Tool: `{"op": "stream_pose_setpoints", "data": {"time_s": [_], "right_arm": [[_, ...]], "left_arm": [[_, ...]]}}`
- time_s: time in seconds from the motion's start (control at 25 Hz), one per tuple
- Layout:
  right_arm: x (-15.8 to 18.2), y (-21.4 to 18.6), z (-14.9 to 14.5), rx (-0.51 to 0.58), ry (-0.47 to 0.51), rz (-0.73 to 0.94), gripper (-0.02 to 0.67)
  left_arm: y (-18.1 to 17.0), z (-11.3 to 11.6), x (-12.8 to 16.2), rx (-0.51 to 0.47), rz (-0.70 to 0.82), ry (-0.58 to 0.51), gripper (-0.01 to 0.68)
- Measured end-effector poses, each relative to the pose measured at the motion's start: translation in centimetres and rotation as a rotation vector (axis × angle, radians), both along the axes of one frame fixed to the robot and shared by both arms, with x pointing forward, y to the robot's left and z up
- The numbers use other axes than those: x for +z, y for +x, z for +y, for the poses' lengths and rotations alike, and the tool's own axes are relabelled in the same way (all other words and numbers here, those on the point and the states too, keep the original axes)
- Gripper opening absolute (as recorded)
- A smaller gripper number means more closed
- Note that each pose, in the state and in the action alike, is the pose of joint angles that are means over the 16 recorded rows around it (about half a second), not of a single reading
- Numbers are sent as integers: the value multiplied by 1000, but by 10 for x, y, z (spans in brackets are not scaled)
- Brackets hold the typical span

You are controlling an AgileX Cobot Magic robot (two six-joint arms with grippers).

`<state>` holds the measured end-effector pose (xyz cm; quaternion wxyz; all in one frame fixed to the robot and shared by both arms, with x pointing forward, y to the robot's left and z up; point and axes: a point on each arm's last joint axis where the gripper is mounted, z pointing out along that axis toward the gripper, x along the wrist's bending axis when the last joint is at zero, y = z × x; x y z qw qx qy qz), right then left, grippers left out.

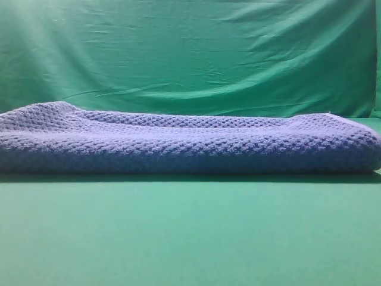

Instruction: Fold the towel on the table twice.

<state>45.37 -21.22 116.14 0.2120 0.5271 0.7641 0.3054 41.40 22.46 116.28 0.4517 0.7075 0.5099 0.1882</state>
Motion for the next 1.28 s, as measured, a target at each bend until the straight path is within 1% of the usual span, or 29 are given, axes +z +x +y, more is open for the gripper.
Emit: {"op": "stream_pose_setpoints", "data": {"time_s": [0.12, 0.24, 0.44, 0.6, 0.72, 0.88, 1.08, 1.28], "right_arm": [[7, -35, -10, 47, 36, -49, 0], [8, -69, -21, 81, 74, -108, 0], [-2, -122, -40, 105, 137, -226, 0], [-14, -157, -53, 117, 180, -329, 0], [-23, -181, -62, 127, 215, -408, 0], [-34, -208, -71, 145, 260, -499, 0], [-47, -233, -78, 175, 295, -543, 0], [-56, -245, -80, 200, 316, -544, 0]], "left_arm": [[-46, 13, 7, -31, -80, -14, 0], [-91, 26, 5, -57, -158, -27, 0], [-152, 45, -10, -80, -286, -51, 0], [-185, 56, -26, -88, -365, -66, 0], [-201, 61, -36, -91, -410, -74, 0], [-212, 64, -46, -94, -441, -78, 0], [-213, 64, -55, -96, -429, -71, 0], [-206, 63, -63, -89, -411, -69, 0]]}}
